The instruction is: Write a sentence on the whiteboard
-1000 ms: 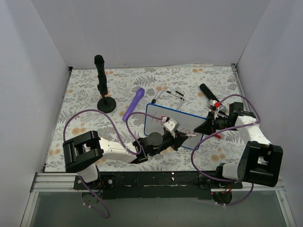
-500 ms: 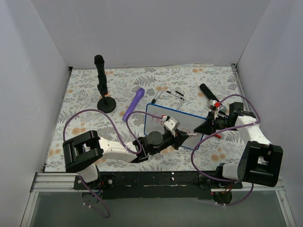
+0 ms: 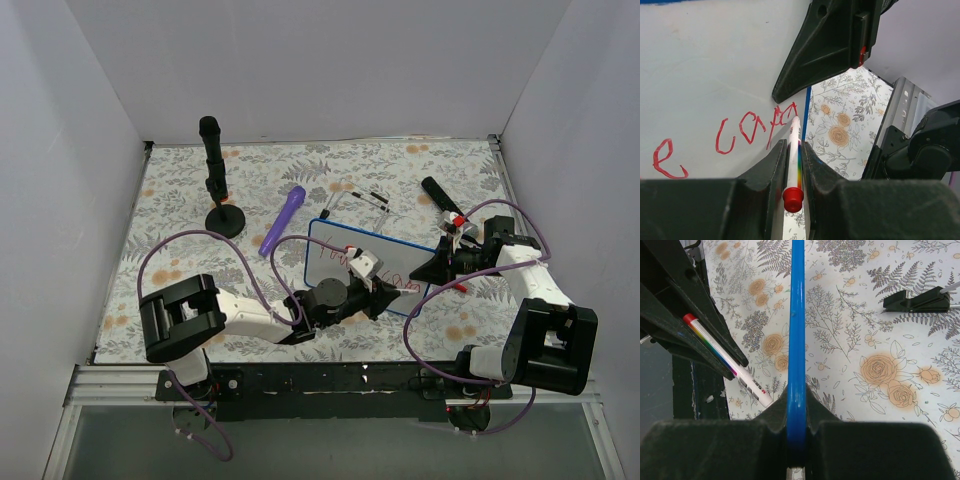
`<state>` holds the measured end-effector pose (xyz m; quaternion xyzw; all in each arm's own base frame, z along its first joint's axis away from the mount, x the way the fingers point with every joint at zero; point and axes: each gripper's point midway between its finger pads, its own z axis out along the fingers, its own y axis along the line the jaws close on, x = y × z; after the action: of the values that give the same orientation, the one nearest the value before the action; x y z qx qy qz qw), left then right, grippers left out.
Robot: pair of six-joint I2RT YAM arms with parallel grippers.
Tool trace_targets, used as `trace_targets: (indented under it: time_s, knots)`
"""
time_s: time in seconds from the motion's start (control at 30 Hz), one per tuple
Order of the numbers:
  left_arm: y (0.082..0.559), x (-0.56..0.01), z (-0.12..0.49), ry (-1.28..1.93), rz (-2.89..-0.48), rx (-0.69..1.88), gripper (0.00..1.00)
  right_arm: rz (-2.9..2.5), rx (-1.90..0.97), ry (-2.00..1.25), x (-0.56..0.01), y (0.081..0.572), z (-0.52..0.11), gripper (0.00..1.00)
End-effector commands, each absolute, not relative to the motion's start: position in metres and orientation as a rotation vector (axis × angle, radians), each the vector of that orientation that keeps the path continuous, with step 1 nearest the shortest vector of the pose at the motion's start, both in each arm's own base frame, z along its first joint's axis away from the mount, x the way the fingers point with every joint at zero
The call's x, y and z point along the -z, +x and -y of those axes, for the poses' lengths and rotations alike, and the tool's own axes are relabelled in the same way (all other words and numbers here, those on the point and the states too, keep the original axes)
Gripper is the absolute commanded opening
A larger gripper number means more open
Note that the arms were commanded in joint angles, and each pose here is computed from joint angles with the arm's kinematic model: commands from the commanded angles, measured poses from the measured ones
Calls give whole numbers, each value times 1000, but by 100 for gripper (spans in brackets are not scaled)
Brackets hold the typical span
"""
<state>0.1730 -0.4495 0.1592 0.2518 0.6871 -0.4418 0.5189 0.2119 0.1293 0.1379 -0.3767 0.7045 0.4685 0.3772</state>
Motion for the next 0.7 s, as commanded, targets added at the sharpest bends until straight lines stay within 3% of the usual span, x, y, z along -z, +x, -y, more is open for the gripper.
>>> trace_targets:
  time_s: [0.0, 0.67]
  knots:
    - [179, -151, 448, 600, -1673, 1041, 0, -1729, -1224, -956, -157, 211, -134, 1]
    - [171, -184, 435, 602, -1610, 1082, 0, -1729, -1224, -956, -156, 212, -134, 1]
